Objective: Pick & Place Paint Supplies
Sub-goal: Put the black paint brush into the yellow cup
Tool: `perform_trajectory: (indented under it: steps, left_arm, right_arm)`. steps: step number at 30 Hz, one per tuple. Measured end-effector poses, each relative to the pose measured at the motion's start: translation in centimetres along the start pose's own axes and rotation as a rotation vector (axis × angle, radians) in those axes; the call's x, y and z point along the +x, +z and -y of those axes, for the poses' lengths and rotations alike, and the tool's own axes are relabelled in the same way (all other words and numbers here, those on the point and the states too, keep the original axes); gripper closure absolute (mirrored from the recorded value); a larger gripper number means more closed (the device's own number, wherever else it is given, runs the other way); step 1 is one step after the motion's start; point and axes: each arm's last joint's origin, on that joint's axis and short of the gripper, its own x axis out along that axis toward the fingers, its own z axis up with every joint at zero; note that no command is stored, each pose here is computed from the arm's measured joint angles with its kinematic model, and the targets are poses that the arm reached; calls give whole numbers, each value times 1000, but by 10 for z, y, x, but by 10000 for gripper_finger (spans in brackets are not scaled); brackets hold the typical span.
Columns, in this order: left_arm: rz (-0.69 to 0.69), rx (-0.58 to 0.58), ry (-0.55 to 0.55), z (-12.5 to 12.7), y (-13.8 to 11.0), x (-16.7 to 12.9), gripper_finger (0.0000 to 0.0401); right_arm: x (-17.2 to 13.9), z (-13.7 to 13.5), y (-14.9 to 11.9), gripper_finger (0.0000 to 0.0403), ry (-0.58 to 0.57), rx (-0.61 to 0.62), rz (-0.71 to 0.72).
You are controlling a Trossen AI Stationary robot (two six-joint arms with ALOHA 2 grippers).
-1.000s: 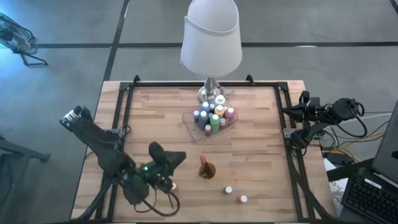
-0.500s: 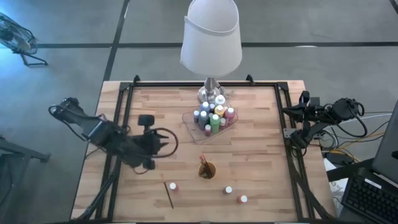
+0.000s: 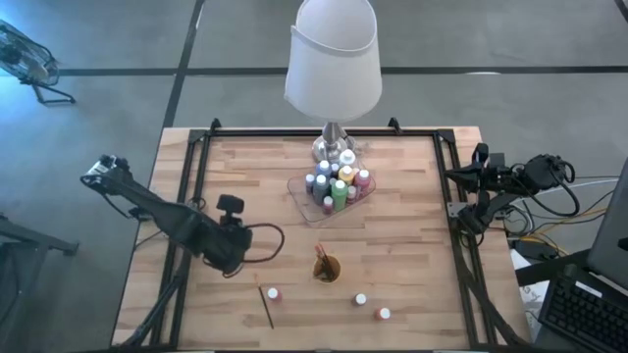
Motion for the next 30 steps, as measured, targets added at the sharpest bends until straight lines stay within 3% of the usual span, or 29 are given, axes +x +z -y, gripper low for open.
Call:
perform_trajectory:
  steps: [8, 11, 16, 30]
  left_arm:
    - [-78, 128, -23, 22, -23, 52, 309]
    - [-49, 132, -95, 30, -26, 65, 309]
    - [35, 180, -222, 40, -23, 76, 309]
    - [162, 208, -301, 53, -27, 98, 309]
  right_arm:
    - [0, 0, 0, 394, 0, 0, 0]
    - [0, 0, 0, 394, 0, 0, 0]
    - [0, 0, 0, 394, 0, 0, 0]
    - [0, 0, 0, 394, 0, 0, 0]
